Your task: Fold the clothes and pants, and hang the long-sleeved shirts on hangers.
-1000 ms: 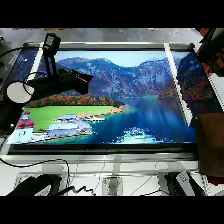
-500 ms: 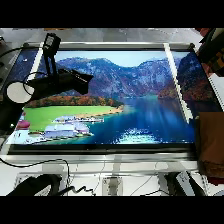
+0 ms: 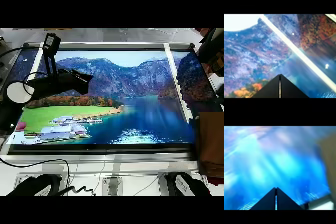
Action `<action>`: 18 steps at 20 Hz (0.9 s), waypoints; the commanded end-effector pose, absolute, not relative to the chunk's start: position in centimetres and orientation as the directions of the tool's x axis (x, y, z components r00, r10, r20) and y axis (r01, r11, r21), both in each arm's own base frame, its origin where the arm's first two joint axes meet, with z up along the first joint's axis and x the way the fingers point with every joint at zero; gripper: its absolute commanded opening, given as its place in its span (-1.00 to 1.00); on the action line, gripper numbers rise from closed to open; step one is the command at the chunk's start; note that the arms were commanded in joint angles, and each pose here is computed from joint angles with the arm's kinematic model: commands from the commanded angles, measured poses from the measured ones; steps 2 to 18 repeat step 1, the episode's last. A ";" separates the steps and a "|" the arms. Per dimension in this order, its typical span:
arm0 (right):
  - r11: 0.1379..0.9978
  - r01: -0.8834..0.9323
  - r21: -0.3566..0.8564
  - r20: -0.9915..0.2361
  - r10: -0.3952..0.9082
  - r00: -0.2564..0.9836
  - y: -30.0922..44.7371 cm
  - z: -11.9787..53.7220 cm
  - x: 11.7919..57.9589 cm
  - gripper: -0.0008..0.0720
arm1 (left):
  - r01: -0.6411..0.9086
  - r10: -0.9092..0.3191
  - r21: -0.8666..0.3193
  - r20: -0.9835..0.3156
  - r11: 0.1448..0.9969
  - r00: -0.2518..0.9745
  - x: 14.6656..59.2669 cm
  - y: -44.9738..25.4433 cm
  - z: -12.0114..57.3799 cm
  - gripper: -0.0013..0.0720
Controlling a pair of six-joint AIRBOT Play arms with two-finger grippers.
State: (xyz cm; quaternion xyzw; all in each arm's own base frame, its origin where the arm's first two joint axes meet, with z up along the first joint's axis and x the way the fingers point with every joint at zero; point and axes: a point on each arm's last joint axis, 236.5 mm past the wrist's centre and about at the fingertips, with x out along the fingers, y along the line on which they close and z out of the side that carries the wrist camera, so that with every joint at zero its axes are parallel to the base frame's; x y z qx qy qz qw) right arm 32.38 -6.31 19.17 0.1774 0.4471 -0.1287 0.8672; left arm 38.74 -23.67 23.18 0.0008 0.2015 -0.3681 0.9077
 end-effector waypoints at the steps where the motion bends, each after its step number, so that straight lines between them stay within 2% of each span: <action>1: 0.981 0.113 0.156 -0.779 0.052 0.625 2.4 19.0 36.4 -0.95 | 0.668 -0.667 -0.146 -0.366 0.730 0.649 38.7 -23.6 23.2 -0.93; 18: 0.981 0.113 0.156 -0.779 0.052 0.625 2.4 19.0 36.4 -0.95 | 0.668 -0.667 -0.146 -0.366 0.730 0.649 38.7 -23.6 23.2 -0.93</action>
